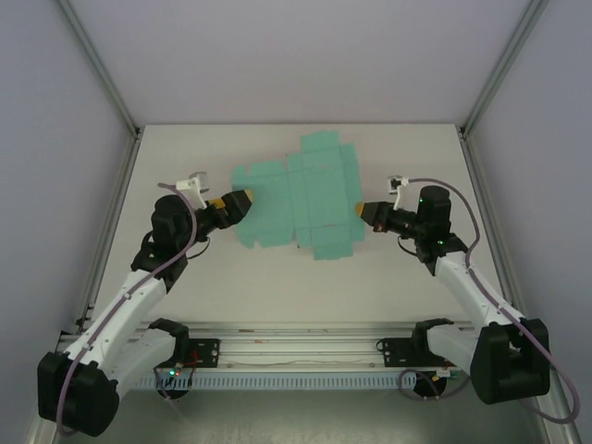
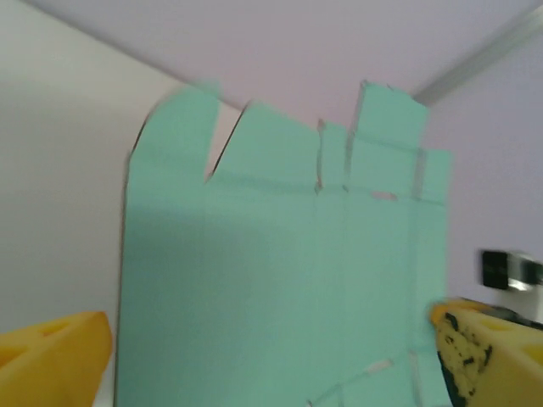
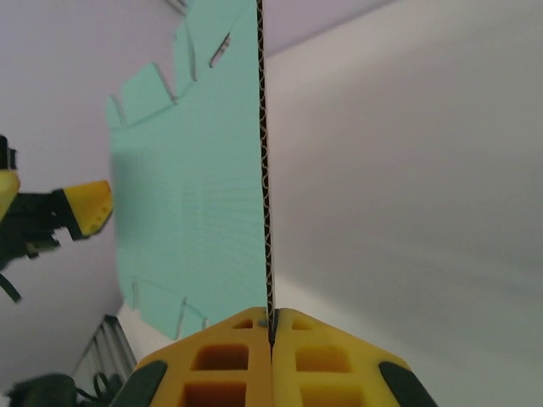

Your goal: Assemble paper box

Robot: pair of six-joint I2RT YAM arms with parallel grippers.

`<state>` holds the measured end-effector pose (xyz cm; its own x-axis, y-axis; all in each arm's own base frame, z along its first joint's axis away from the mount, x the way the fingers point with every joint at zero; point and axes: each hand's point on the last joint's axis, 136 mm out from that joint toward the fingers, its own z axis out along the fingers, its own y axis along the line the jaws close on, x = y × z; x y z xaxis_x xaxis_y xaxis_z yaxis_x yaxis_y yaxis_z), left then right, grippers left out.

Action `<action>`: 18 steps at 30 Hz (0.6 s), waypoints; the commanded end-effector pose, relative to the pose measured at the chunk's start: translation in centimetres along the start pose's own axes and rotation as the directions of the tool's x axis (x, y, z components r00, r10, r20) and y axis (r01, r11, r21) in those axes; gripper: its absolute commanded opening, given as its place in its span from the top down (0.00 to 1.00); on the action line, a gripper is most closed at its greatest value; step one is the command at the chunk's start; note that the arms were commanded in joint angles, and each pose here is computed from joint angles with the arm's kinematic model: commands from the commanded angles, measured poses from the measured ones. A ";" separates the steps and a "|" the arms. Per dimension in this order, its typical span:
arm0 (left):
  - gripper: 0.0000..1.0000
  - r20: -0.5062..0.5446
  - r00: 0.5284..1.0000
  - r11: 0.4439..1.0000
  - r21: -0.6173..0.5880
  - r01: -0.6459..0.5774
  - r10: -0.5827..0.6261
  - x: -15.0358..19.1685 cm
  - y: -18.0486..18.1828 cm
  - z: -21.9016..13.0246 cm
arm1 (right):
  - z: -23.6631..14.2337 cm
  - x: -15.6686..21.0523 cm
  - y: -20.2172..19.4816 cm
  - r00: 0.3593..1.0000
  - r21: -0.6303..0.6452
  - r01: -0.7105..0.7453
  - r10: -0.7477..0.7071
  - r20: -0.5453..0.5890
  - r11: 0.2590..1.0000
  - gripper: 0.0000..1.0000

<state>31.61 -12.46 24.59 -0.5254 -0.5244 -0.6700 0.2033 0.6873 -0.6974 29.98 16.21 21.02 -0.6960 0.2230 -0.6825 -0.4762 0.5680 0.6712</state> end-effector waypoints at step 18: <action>0.00 -0.153 0.988 0.951 -0.308 -0.034 -0.014 4.6 7.8 0.6 | 5.8 4.5 -8.5 0.685 0.283 0.687 -0.466 -0.560 0.670 1.00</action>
<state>30.96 -9.00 15.17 -0.6415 -0.4690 -0.6071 -0.0913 0.8324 -0.5466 32.12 18.45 10.48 -0.6485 -0.4044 -0.6450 -0.6272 0.7639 0.1516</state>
